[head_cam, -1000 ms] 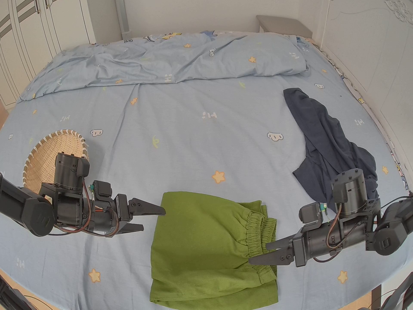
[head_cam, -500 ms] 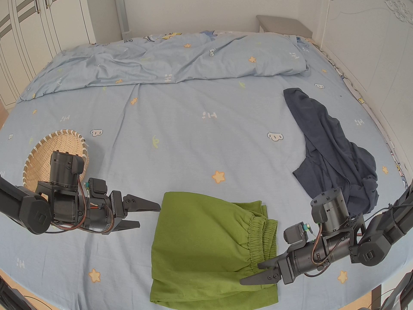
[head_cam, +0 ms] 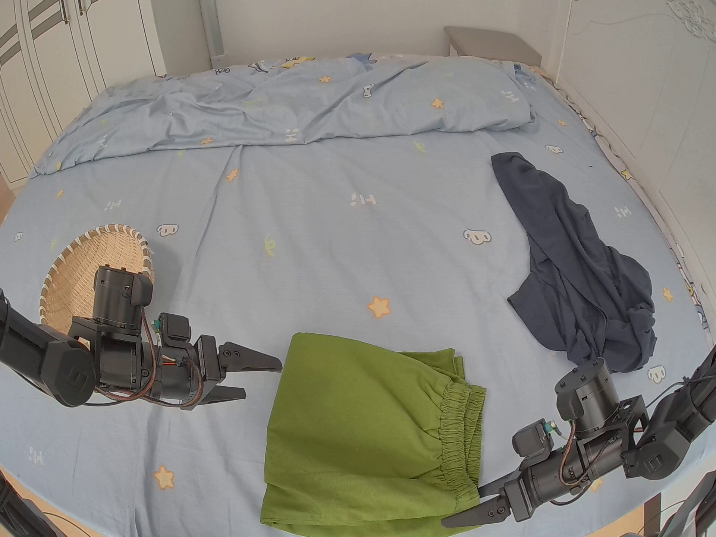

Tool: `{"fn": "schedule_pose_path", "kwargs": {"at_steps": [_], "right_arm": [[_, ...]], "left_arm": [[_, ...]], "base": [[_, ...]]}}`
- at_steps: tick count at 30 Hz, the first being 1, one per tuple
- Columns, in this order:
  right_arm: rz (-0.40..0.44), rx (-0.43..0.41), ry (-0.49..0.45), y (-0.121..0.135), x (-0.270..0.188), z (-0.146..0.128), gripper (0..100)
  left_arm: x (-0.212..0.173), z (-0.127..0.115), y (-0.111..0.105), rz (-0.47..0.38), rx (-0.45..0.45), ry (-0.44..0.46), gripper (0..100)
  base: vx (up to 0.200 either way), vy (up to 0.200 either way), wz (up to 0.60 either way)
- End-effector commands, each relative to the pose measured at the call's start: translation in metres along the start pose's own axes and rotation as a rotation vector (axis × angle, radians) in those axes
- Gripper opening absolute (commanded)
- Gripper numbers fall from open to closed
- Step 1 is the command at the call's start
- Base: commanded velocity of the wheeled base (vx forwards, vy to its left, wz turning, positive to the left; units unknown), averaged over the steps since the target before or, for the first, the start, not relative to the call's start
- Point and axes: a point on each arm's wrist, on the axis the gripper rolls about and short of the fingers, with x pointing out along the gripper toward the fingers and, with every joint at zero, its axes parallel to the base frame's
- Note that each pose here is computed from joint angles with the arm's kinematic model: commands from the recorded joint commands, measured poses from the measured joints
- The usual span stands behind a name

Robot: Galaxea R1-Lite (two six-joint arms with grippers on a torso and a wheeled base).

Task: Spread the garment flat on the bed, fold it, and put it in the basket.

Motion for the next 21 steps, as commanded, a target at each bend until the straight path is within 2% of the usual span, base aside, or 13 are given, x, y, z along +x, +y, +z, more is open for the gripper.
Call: {"fn": "schedule_pose_path", "kwargs": {"at_steps": [1,4,7,8,11,12,14,15,17,21], "right_arm": [[-0.005,0.009,0.001,-0.001,-0.003,-0.004,100],[-0.006,-0.002,-0.040,0.001,-0.011,-0.002,100],[-0.004,-0.024,-0.138,0.009,-0.032,0.004,100],[-0.005,-0.043,-0.198,0.014,-0.045,0.008,100],[-0.009,-0.064,-0.285,0.021,-0.063,0.012,100],[-0.012,-0.078,-0.367,0.028,-0.081,0.017,100],[-0.021,-0.083,-0.446,0.036,-0.101,0.021,100],[-0.021,-0.083,-0.446,0.036,-0.101,0.021,100],[-0.040,-0.101,-0.537,0.047,-0.127,0.029,100],[-0.053,-0.117,-0.597,0.058,-0.150,0.038,100]], "left_arm": [[0.009,-0.002,0.008,0.010,-0.006,0.021,100],[0.011,-0.005,0.011,0.011,-0.002,0.027,100],[0.013,-0.009,0.015,0.013,0.010,0.034,100],[0.015,-0.011,0.018,0.014,0.014,0.041,100],[0.017,-0.013,0.021,0.004,0.016,0.054,100],[0.018,-0.018,0.024,-0.021,0.016,0.077,100],[0.019,-0.024,0.025,-0.058,0.032,0.106,100],[0.019,-0.024,0.025,-0.058,0.032,0.106,100],[0.021,-0.032,0.031,-0.086,0.062,0.128,100],[0.031,-0.039,0.034,-0.093,0.083,0.152,100]], "base": [[0.000,0.000,0.00],[0.000,0.000,0.00],[0.000,0.000,0.00],[0.000,0.000,0.00],[0.000,0.000,0.00],[0.000,0.000,0.00],[0.000,0.000,0.00],[0.000,0.000,0.00],[0.000,0.000,0.00],[0.000,0.000,0.00]]}}
